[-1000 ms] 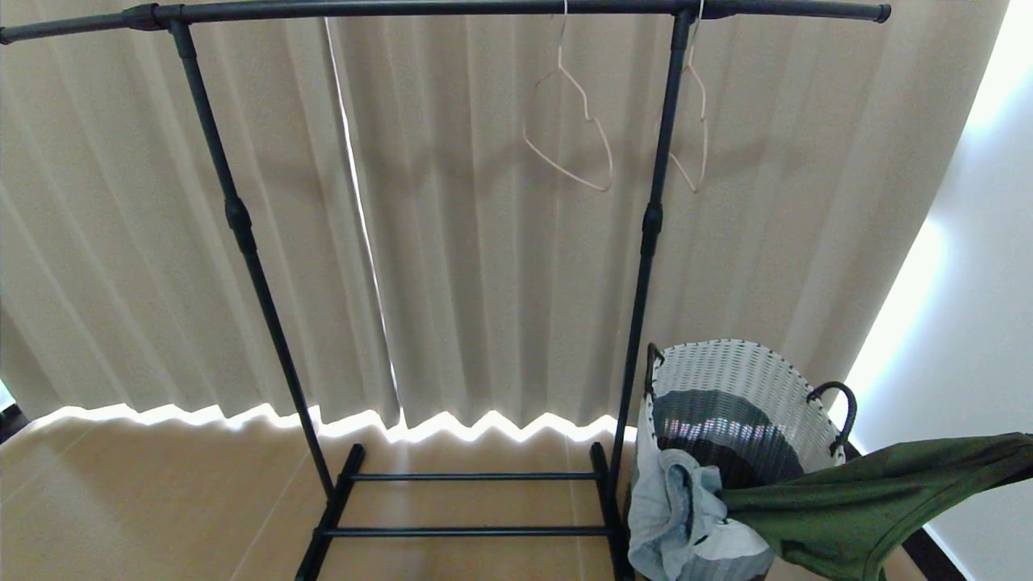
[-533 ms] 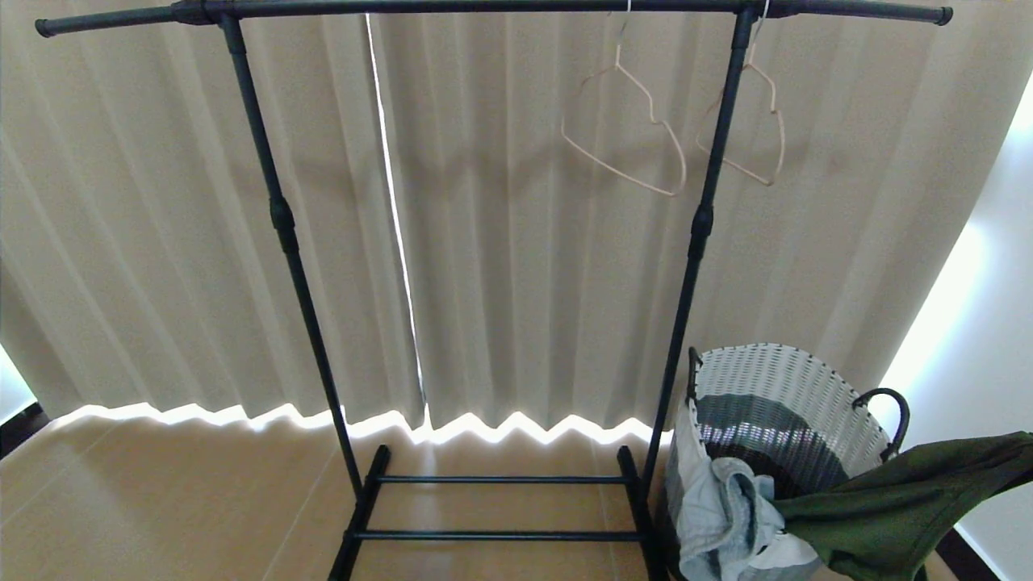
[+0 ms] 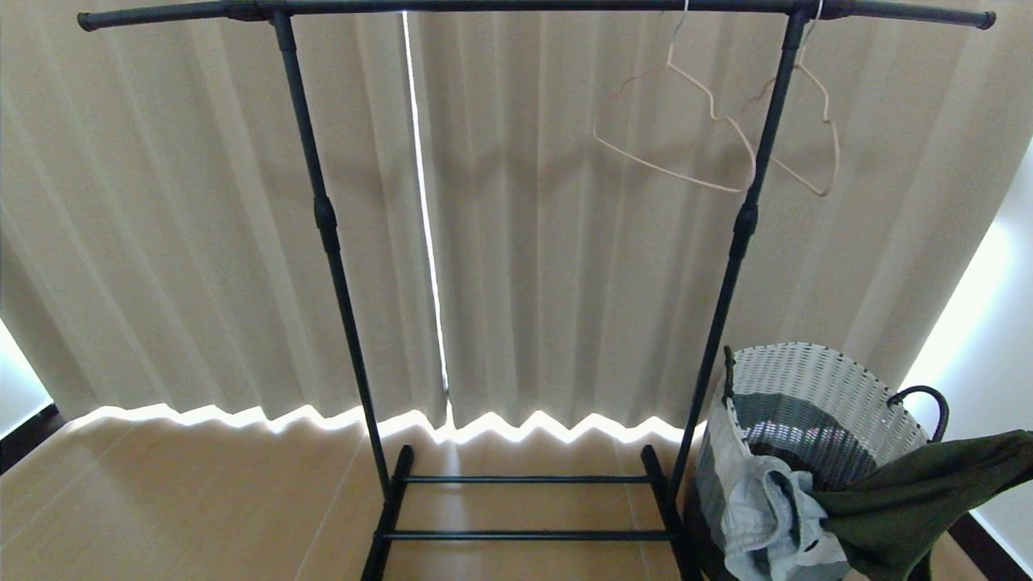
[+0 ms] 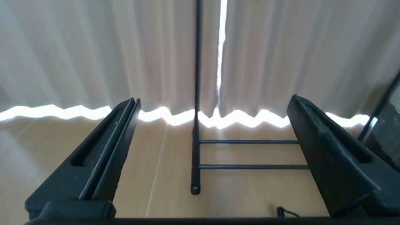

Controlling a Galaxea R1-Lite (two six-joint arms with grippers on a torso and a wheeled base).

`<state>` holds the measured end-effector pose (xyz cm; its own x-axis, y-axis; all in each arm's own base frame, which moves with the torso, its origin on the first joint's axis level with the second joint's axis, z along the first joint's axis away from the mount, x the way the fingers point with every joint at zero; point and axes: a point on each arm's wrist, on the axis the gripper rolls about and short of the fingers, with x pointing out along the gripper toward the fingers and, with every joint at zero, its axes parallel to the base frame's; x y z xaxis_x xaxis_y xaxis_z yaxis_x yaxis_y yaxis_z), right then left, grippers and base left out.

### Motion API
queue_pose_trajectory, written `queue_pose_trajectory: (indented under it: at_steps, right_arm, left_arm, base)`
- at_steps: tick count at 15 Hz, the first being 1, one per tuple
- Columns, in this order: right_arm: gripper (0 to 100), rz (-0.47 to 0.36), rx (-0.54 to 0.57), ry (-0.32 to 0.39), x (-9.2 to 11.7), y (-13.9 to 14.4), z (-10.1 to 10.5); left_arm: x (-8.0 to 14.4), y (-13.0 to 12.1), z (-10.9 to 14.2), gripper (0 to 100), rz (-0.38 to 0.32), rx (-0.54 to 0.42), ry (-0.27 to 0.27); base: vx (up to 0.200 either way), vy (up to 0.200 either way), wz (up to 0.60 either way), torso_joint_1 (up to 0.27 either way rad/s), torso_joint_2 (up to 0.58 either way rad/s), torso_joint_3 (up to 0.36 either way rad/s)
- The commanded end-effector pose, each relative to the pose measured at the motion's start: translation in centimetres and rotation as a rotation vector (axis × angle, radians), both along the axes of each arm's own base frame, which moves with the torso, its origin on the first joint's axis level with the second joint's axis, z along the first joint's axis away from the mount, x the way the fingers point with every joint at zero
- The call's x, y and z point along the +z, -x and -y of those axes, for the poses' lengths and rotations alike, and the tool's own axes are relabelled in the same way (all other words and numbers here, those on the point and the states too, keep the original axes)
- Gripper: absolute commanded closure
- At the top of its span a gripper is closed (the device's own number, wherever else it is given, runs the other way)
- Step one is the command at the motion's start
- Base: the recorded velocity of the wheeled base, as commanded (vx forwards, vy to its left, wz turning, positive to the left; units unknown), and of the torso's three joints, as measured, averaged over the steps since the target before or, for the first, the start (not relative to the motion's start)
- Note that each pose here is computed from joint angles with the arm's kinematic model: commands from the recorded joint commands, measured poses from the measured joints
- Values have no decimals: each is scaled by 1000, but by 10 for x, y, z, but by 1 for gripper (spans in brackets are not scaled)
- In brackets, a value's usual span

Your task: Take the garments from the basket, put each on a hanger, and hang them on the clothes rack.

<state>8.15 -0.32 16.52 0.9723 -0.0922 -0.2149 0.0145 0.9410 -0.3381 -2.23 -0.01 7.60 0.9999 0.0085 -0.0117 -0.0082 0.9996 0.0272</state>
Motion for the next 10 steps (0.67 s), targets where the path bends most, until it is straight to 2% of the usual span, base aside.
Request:
queue_pose_trajectory:
  at_steps: [1,4,6,8,10]
  right_arm:
    - [100,4,1,0,1,-1,0]
    - [100,13,7,0,5,-1,0]
    - [100,7,32,-5,11,-2,-2]
    - [100,25,87,-32,30,-4,-6]
    - [100,40,136,-66,47,-4,-11]
  left_arm:
    - [0,0,0,0,-2,1,0]
    - [0,0,0,0,3,-1,1]
    - [9,2,1,0,55,-33,-4]
    - [38,10,4,0,140,-197,-12]
    - [61,1,4,0,91,-226,-9]
  base:
    - [0,0,0,0,0,0]
    - [0,0,0,0,0,0]
    - [0,0,0,0,0,0]
    - [0,0,0,0,0,0]
    - [0,0,0,0,0,0]
